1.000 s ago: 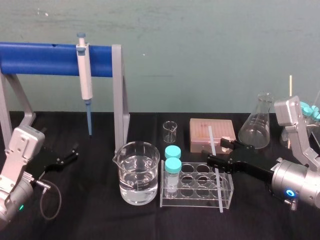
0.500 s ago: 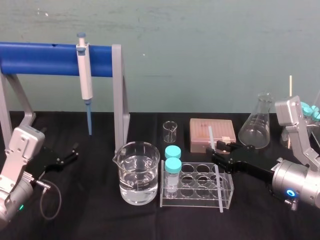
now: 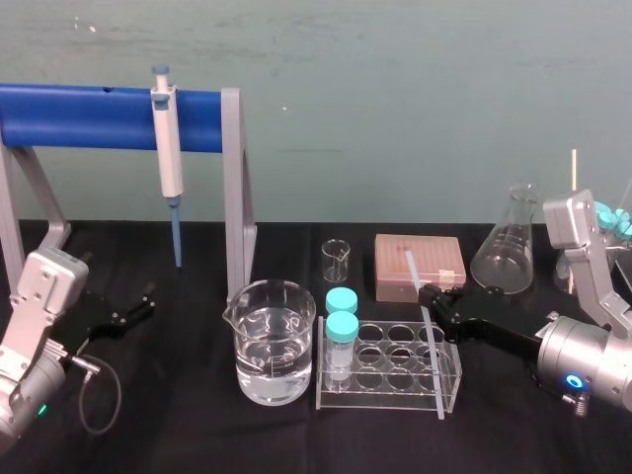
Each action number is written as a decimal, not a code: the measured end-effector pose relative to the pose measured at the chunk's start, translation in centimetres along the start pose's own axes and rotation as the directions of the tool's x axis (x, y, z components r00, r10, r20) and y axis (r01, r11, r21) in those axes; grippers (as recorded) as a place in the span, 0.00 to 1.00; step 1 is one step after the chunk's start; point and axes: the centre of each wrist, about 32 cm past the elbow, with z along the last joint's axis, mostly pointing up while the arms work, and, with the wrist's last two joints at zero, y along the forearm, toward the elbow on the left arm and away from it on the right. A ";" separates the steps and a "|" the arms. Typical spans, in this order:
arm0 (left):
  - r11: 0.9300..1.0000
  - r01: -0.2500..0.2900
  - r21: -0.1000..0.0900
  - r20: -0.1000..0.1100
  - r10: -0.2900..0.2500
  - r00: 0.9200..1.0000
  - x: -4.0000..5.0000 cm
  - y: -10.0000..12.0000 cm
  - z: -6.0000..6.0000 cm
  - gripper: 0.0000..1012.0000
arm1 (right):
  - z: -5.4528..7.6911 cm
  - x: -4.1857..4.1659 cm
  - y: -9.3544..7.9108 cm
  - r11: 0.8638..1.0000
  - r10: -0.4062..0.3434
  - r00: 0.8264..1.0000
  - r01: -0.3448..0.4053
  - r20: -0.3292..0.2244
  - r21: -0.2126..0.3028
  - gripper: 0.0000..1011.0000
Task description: Pick up the stirring rod with one hand, then place it down.
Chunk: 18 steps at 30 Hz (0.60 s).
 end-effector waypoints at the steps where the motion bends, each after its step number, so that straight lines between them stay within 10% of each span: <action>1: 1.000 0.000 0.000 0.000 0.000 1.000 0.00 0.0 0.0 0.99 | 0.0 0.00 0.0 1.000 0.000 1.000 0.000 0.000 0.000 0.03; 18: 1.000 0.000 0.000 0.000 0.000 1.000 0.00 0.0 0.0 0.99 | 0.0 -0.01 0.0 1.000 0.000 1.000 0.000 0.000 0.002 0.03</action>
